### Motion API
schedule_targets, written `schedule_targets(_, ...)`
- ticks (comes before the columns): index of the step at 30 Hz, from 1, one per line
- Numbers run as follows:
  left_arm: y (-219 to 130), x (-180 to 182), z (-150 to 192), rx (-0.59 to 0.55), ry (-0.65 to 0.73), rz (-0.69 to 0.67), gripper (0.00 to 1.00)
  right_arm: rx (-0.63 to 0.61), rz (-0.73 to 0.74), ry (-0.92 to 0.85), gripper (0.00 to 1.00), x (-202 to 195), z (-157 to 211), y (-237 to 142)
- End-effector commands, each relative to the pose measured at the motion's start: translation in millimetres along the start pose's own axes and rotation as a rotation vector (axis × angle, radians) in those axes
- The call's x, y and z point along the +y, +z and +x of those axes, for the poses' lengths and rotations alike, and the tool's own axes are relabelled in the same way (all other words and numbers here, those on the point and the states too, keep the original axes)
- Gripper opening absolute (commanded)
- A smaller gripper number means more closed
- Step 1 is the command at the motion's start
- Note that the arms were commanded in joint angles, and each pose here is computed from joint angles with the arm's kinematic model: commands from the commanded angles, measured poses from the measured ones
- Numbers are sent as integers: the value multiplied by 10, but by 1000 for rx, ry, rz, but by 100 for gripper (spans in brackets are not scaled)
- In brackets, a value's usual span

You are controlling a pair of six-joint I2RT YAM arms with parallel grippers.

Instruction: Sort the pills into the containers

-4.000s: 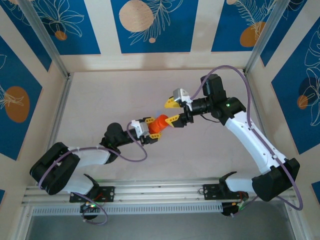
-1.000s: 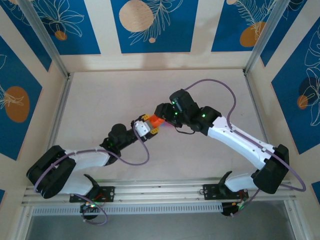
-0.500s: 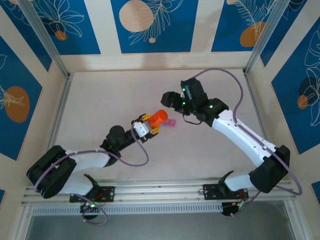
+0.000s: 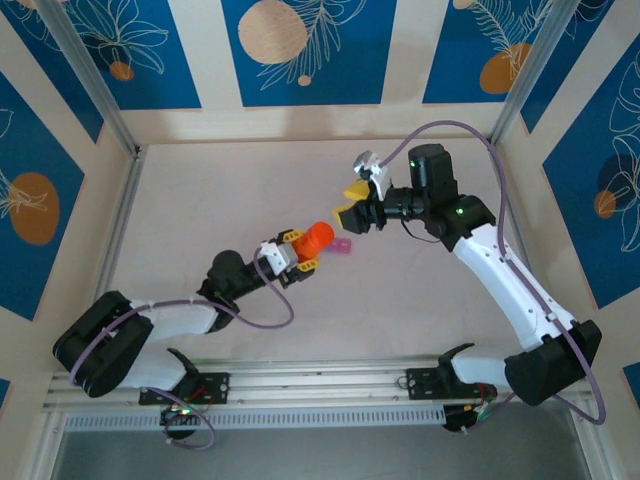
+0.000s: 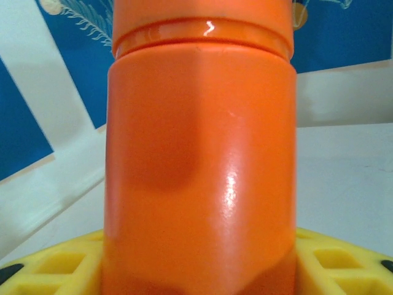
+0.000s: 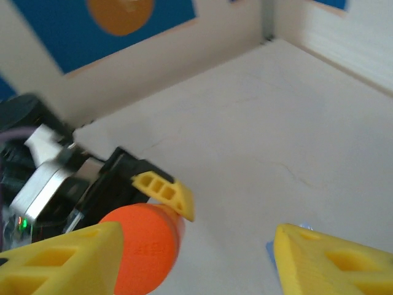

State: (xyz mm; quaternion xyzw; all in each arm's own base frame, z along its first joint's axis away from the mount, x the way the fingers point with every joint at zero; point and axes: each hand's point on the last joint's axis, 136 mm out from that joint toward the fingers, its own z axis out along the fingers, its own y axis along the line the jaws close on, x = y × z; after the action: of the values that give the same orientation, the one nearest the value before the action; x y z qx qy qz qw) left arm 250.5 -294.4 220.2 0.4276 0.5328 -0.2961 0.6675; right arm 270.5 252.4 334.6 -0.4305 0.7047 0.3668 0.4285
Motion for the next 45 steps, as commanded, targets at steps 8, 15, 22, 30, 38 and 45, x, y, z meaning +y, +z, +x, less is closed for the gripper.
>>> schedule_targets(8,-69,-312,-302,-106,-48,232,0,-92,-424,-585,66,820,255,-105)
schedule_targets(15,-62,-330,-293,-99,-53,249,0,0,-474,-661,67,906,451,68)
schedule_targets(22,-69,-358,-288,-97,-61,267,0,67,-478,-663,67,864,552,226)
schedule_targets(30,-79,-367,-293,-95,-58,269,0,90,-463,-666,60,835,561,235)
schedule_targets(38,-64,-292,-340,-98,-33,229,0,151,-404,-570,50,732,620,303)
schedule_targets(45,-35,-169,-444,-106,5,170,0,198,-303,-383,45,631,710,415)
